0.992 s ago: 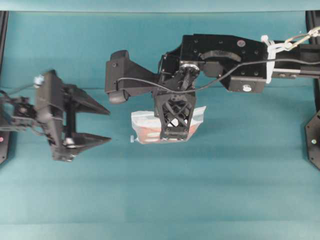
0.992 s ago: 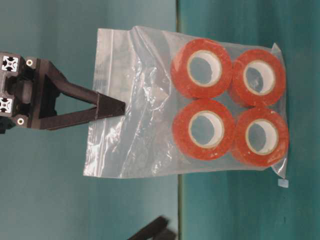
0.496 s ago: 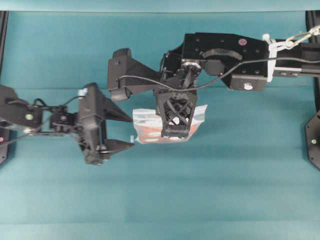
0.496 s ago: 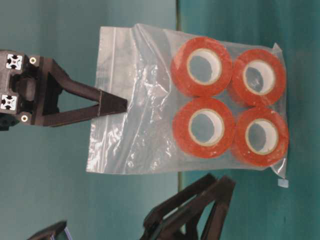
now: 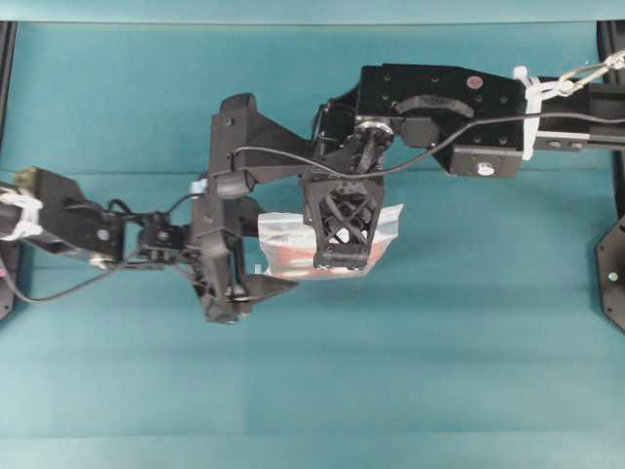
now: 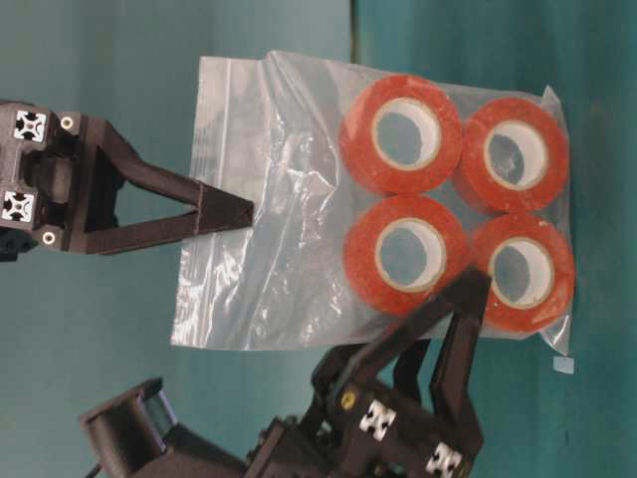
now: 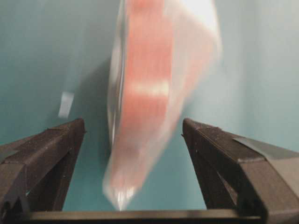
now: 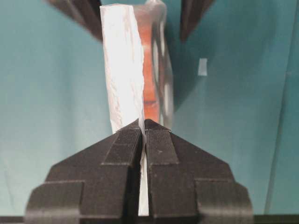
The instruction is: Hand over the clear zip bag and make it stand upright.
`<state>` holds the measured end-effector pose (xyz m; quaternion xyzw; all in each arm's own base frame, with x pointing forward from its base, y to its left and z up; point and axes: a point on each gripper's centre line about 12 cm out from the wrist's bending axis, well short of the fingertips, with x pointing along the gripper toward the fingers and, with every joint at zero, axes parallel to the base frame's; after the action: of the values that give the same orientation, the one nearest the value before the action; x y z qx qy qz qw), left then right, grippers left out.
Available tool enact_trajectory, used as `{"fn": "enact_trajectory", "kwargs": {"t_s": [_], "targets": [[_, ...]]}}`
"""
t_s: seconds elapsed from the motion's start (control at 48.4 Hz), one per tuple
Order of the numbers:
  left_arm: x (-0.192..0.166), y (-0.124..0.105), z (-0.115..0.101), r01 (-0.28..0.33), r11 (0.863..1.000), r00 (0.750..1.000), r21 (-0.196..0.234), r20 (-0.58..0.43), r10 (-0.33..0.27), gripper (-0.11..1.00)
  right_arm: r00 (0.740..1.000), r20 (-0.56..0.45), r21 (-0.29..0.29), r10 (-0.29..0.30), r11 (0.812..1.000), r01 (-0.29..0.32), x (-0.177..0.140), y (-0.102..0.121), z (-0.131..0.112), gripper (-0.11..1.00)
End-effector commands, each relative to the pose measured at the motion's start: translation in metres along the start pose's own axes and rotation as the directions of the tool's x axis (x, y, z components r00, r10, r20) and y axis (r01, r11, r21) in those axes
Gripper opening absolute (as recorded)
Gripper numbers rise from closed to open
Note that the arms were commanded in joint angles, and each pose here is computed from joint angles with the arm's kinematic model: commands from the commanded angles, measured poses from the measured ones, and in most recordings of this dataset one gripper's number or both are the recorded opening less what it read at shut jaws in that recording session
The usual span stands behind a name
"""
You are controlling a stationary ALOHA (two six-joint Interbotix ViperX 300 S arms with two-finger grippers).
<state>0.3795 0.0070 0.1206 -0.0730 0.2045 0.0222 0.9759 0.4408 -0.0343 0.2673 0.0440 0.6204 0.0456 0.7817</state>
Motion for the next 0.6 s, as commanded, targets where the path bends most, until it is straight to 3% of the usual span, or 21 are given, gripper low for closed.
{"fn": "enact_trajectory", "kwargs": {"t_s": [0.0,0.351,0.455,0.579], "targets": [[0.008,0.0,0.006,0.003,1.0,1.0,0.001,0.024,-0.003,0.92,0.999,0.038,0.005,-0.001,1.0,0.001,-0.014,0.003,0.001,0.03],[0.018,0.003,0.001,-0.001,1.0,0.999,-0.005,0.044,0.001,0.84,0.999,0.038,0.007,-0.001,1.0,0.001,-0.015,0.003,0.0,0.03],[0.018,0.003,0.003,0.002,1.0,0.998,0.004,0.065,-0.002,0.73,0.999,0.036,0.007,-0.001,1.0,0.0,-0.014,0.003,0.0,0.03],[0.018,0.003,0.005,0.003,1.0,0.997,0.021,0.08,-0.005,0.5,0.999,0.038,0.007,-0.001,1.0,0.001,-0.014,0.003,0.001,0.03]]}}
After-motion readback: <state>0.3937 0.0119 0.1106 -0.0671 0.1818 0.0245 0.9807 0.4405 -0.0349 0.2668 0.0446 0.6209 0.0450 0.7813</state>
